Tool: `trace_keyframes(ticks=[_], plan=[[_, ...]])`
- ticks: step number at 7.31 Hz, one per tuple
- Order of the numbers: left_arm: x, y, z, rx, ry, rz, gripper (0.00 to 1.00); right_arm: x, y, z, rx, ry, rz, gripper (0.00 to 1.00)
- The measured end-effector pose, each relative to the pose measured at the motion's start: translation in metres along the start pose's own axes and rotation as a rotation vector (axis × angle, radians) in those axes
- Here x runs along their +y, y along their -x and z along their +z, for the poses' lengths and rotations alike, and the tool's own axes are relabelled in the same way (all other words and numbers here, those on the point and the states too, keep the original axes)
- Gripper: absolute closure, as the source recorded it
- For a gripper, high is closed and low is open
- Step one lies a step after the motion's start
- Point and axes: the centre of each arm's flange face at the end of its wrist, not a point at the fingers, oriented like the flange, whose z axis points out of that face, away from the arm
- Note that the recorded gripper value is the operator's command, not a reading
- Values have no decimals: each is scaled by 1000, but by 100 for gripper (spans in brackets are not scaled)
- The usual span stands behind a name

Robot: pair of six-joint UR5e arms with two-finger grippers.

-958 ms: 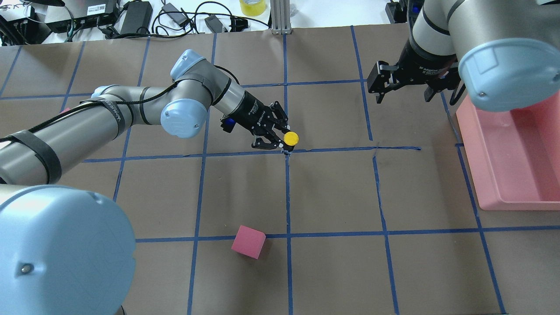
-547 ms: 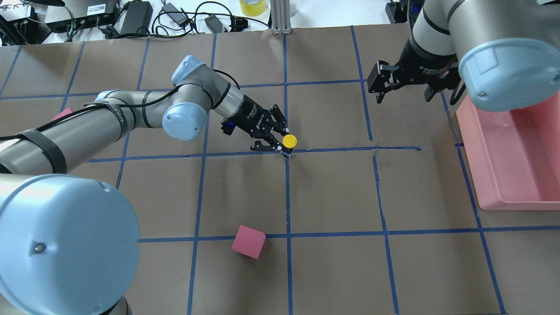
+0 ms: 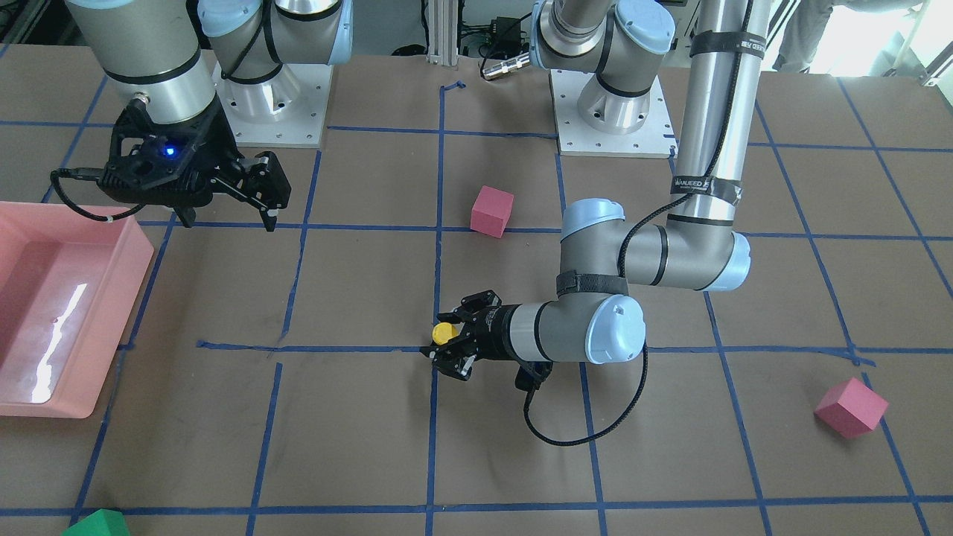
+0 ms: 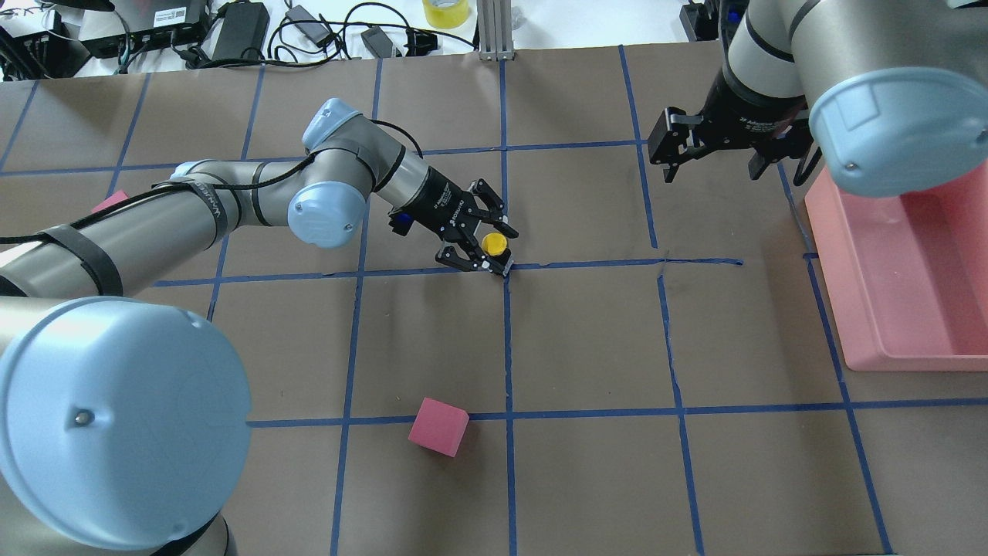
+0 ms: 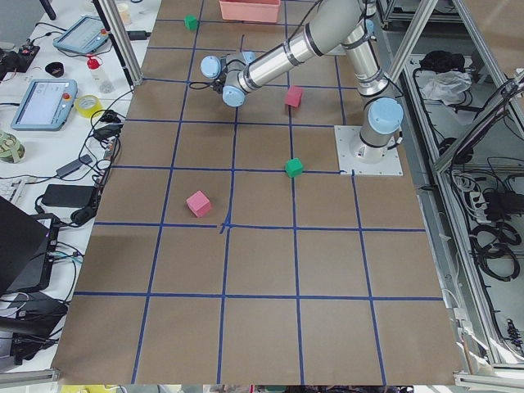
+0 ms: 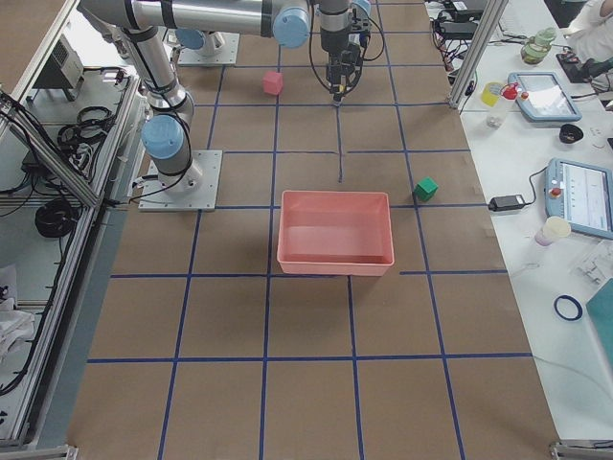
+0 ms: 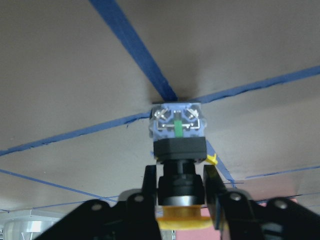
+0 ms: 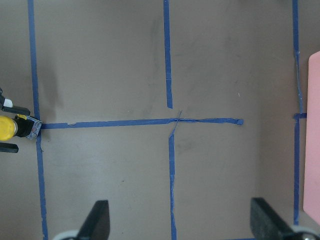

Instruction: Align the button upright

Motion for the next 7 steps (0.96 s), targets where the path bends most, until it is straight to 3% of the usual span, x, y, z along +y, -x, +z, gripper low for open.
trace_keyframes(ticks=[1, 2, 4, 6, 7], plan=[[9, -4, -12, 8, -31, 23, 0, 0, 0, 0, 0, 0, 0, 0], [27, -10, -37, 7, -103, 52, 0, 0, 0, 0, 1, 0, 0, 0], [95, -18, -108, -24, -235, 120, 0, 0, 0, 0, 1, 1, 0, 0], [172, -3, -181, -35, -385, 331, 0, 0, 0, 0, 1, 1, 1, 0], [193, 13, -203, -81, -454, 447, 0, 0, 0, 0, 1, 1, 0, 0]])
